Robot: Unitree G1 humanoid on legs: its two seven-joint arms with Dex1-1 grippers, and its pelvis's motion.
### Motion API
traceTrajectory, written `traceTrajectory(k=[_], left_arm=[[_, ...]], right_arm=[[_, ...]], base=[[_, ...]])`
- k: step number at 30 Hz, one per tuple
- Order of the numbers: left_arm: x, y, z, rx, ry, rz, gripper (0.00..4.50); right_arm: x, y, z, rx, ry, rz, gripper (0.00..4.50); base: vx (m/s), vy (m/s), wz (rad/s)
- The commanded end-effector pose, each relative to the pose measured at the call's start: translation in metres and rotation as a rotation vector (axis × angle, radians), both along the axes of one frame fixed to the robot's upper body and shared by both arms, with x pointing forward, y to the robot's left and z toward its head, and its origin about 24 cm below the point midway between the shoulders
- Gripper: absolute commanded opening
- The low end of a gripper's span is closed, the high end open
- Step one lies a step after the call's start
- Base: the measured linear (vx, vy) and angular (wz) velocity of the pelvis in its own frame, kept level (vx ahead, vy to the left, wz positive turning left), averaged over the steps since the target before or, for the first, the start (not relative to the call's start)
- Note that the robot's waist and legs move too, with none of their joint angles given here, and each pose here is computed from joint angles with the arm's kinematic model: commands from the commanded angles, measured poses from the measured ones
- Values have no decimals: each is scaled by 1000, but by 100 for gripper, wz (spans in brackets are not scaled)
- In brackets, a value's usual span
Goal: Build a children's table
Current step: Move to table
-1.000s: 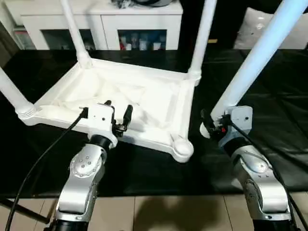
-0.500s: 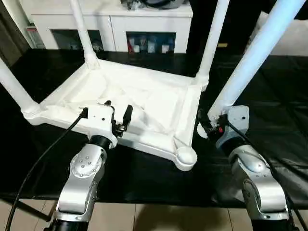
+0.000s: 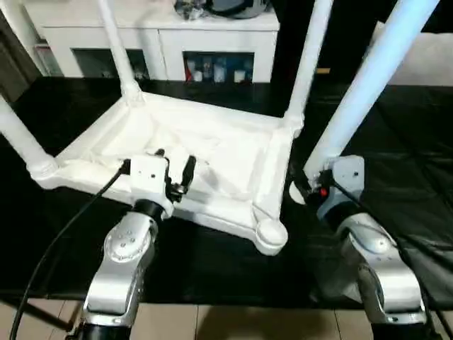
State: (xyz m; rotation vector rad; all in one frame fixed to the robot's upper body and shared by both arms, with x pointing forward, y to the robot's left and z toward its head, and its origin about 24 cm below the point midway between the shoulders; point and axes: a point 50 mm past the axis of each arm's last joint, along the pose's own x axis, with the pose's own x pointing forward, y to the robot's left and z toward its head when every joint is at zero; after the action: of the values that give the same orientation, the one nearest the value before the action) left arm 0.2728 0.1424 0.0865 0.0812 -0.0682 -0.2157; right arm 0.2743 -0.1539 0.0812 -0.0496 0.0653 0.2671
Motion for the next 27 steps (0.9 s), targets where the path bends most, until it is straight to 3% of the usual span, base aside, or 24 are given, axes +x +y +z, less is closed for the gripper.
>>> traceTrajectory(k=[1, 17, 27], left_arm=[[0, 1, 0, 6, -5, -4, 334], [-1, 1, 0, 7, -5, -7, 334], [1, 3, 1, 8, -21, -28, 334]], right_arm=[[2, 3, 6, -1, -30, 9, 192], [0, 6, 4, -13, -23, 35, 192], [3, -7, 4, -2, -13, -23, 192]], base=[[69, -20, 5], [56, -9, -6], [60, -47, -1]])
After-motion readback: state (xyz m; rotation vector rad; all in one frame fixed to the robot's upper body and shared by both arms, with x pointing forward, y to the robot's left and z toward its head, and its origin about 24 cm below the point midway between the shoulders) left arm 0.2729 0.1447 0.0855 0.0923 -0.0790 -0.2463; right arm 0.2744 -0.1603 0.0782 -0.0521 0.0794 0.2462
